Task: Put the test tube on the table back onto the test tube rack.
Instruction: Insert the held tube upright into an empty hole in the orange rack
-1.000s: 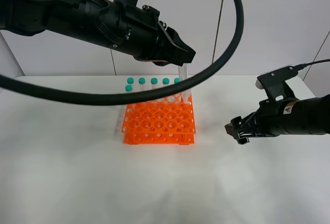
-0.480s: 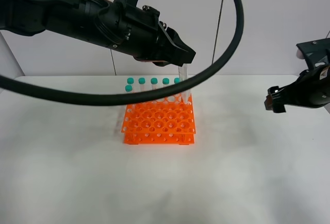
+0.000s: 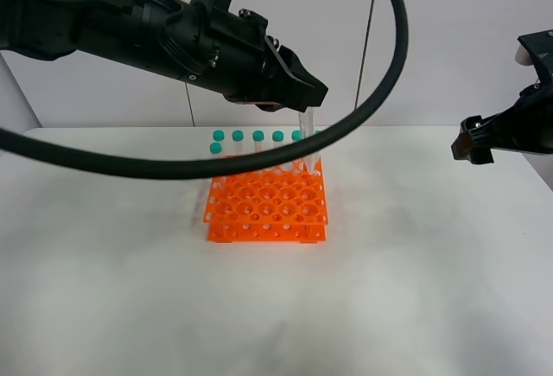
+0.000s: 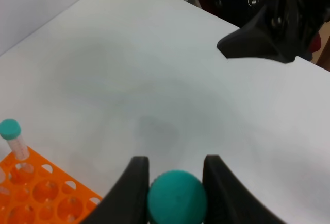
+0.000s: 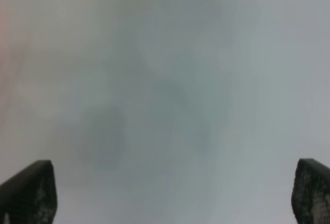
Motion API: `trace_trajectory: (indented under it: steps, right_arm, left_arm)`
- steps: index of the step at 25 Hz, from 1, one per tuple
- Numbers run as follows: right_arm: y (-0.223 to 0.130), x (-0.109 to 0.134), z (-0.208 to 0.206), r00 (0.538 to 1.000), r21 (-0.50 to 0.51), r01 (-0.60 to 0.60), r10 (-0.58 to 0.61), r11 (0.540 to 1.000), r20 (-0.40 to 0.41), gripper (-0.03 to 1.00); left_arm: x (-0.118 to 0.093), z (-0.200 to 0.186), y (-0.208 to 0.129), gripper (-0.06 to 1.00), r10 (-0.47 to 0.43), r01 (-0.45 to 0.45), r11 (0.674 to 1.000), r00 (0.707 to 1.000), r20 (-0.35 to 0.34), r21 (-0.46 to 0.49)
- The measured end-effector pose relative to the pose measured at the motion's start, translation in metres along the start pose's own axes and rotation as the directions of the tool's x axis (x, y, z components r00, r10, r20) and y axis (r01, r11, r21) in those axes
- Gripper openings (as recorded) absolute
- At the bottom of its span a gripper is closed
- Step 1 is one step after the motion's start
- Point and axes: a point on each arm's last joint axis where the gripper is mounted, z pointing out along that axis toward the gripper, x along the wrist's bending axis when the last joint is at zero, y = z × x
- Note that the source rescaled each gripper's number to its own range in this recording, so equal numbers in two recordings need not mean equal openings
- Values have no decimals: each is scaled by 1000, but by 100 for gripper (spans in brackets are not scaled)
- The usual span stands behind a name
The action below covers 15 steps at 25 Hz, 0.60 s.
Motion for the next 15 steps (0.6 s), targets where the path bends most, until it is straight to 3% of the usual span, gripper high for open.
trace_trajectory:
  steps: [7, 11, 15]
  right_arm:
    - [1, -1, -24, 1000, -53, -5, 6, 999, 4, 97]
    - [2, 2, -52, 999, -132, -9, 5, 991, -31, 88]
    - [-3, 3, -75, 999, -163, -23, 16, 986, -44, 87]
  left_arm:
    - [0, 0, 0, 0, 1, -1, 1000, 1000, 0, 1]
    - [0, 0, 0, 0, 1, -1, 1000, 1000, 1, 1]
    - [-1, 0, -1, 0, 1, -1, 1000, 1000, 7, 7]
